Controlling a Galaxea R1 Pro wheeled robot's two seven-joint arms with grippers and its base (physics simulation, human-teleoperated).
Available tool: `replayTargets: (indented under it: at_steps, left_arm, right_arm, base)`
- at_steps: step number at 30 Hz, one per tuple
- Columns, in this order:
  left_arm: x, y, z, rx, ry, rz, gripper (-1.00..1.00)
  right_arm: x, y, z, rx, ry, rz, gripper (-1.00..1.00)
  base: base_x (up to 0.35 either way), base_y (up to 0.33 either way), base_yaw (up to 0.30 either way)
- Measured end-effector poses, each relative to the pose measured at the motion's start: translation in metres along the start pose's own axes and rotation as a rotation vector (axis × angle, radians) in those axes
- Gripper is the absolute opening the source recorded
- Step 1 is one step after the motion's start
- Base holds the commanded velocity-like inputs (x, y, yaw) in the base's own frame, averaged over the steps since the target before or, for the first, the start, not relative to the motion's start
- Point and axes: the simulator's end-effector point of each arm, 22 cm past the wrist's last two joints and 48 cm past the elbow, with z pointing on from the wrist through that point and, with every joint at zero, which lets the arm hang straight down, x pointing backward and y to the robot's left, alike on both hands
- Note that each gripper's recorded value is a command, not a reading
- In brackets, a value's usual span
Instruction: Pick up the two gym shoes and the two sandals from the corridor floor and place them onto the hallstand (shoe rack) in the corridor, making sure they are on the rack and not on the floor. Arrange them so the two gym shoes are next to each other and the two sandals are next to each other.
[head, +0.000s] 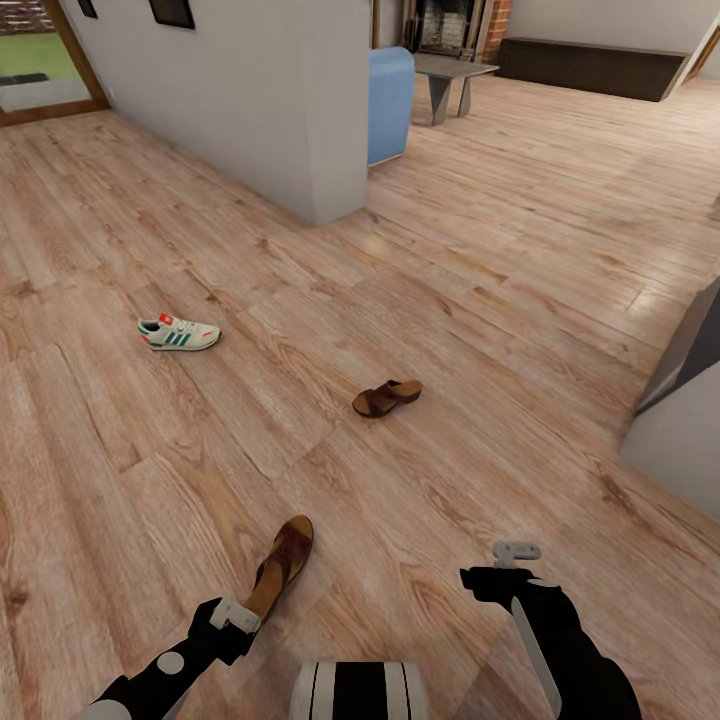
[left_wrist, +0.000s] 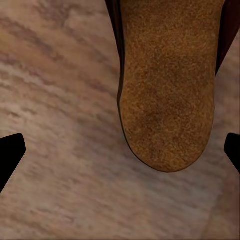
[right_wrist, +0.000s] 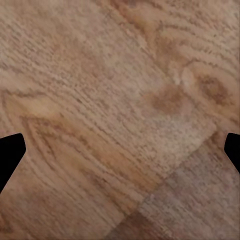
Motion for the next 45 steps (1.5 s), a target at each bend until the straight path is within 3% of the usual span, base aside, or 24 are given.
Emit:
replayTargets:
  at_steps: [17,27,45]
  left_arm:
    - [0.0,-0.001,0.0,0.002,0.0,-0.001,1.0]
    - [0.027,-0.012,0.01,0.024,0.05,-0.009,1.0]
    - [0.047,-0.019,0.015,0.04,0.087,-0.014,1.0]
  right_arm:
    - [0.0,0.0,0.0,0.0,0.001,0.0,1.0]
    - [0.024,0.0,0.018,0.001,0.056,-0.001,1.0]
    - [0.043,-0.001,0.03,0.003,0.097,-0.002,1.0]
  base:
    - [0.001,0.0,-0.056]
    - [0.0,0.0,-0.001]
    - [0.0,0.0,0.0]
